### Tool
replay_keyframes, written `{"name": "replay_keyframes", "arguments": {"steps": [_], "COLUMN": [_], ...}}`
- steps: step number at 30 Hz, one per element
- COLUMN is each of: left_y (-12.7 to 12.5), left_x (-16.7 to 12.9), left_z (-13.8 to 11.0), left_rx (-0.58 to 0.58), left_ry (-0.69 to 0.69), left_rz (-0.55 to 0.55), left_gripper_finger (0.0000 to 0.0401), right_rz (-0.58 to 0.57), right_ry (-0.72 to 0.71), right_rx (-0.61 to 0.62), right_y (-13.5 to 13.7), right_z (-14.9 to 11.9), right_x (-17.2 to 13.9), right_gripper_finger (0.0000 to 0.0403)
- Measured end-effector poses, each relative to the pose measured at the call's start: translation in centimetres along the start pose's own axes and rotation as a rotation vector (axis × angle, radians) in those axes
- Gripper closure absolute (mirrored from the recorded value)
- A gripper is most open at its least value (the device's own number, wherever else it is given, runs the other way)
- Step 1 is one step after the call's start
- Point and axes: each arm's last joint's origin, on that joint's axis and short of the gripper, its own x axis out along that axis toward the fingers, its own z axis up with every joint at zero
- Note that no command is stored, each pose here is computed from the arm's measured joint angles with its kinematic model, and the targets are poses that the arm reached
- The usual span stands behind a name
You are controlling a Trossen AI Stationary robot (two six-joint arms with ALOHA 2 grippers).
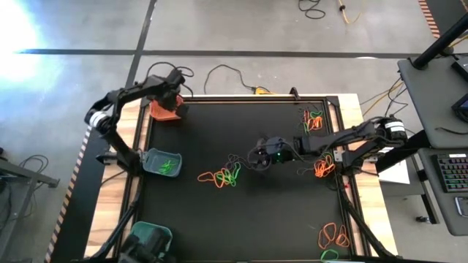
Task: Sort rubber bands into baskets
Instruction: Put the orange rubber band into the orange bin
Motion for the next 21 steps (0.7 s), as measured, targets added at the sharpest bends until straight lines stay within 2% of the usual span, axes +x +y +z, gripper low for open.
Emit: {"name": "replay_keyframes", "arguments": {"steps": [6,14,21], "left_y": [0.4,0.3,0.4], "left_x": [2.0,2.4,2.1], "left_z": [1.3,2.1,1.7], "left_rx": [0.034,0.056,0.082], "left_ry": [0.062,0.063,0.092], "left_rz": [-0.032,-0.018,-0.017], "left_gripper_finger": [0.0401,0.0398,0.0346], "right_rz": [0.007,-0.01,-0.012], "right_ry": [0.032,0.08,0.084], "right_rx": [-0.004,0.031,0.038], "right_y": [0.6,0.6,0.6], "right_z": [-0.5,-1.0,-1.1], "right_x": [-0.1,-0.1,-0.1], "right_gripper_finger": [0.017,0.0171,0.0172]}}
